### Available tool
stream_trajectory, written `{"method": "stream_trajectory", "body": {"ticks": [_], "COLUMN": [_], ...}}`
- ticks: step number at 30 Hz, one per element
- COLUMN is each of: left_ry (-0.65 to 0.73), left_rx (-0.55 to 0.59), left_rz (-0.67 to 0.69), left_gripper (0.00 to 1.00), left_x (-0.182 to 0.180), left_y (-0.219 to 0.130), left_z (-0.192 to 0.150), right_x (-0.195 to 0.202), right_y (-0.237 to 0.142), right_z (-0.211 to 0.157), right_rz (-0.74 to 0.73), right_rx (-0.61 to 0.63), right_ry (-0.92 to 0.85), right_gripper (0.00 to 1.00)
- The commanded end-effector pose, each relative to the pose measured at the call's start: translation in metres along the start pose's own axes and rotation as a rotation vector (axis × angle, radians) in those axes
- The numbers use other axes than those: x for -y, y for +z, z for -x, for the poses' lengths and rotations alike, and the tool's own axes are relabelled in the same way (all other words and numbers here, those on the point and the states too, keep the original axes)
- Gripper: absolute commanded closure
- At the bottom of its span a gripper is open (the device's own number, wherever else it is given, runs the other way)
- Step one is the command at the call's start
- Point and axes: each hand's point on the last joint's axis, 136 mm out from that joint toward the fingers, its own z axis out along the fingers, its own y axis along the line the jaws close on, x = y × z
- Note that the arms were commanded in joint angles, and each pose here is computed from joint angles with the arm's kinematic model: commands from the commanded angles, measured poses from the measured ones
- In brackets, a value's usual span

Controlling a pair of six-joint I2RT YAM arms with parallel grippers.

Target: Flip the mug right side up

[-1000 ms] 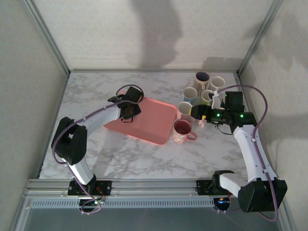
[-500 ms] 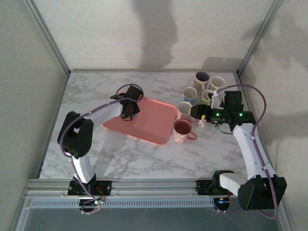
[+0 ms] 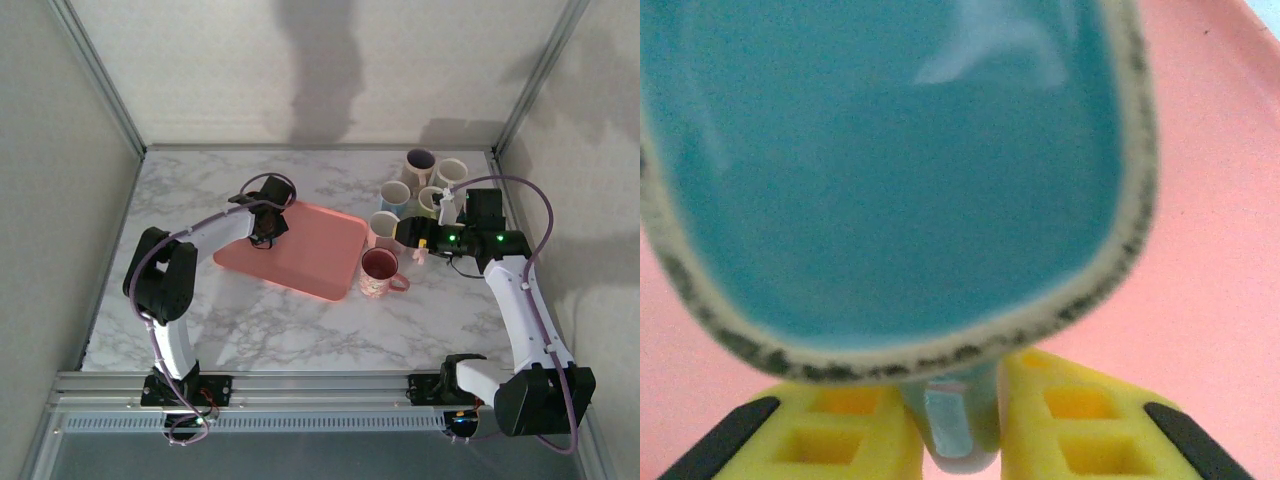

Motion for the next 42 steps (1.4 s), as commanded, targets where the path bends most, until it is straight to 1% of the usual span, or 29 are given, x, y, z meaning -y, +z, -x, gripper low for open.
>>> {"method": "stream_trajectory", "body": {"ticks": [1,5,9,12,18,26,36,42], "left_ry": [0.019,0.031,0.041,0.033,0.002,-0.034,-0.076,-0.128], "left_rx": [0.004,0.006,0.016,0.024,0.037,0.089,0.145,0.143], "left_rz": [0.049,0.041,0.006,-0.047,-0.201,-0.418,-0.615,-0.800], "left_gripper": [0.81,0.93,1.00,1.00,1.00,1.00,1.00,1.00], "left_x": [-0.014,-0.014,-0.006,0.004,0.029,0.060,0.088,0.108], "left_y": [0.002,0.000,-0.009,-0.021,-0.053,-0.108,-0.164,-0.202], "left_z": [0.002,0.003,0.010,0.016,0.028,0.050,0.075,0.080], "right_x": [-0.005,-0.005,-0.003,-0.003,-0.014,-0.023,-0.037,-0.047], "right_y": [-0.003,-0.004,-0.002,0.000,-0.002,-0.005,-0.011,-0.014], "right_z": [0.002,0.001,-0.001,-0.002,-0.003,-0.005,-0.003,0.001], "right_rz": [0.025,0.023,0.024,0.035,0.092,0.151,0.209,0.263], "right_rx": [0.013,0.012,0.007,0.004,0.007,0.030,0.029,0.046], "right_ry": [-0.012,-0.011,0.004,0.023,0.046,0.079,0.110,0.124], "right_gripper": [0.20,0.20,0.20,0.20,0.20,0.20,0.20,0.20]}}
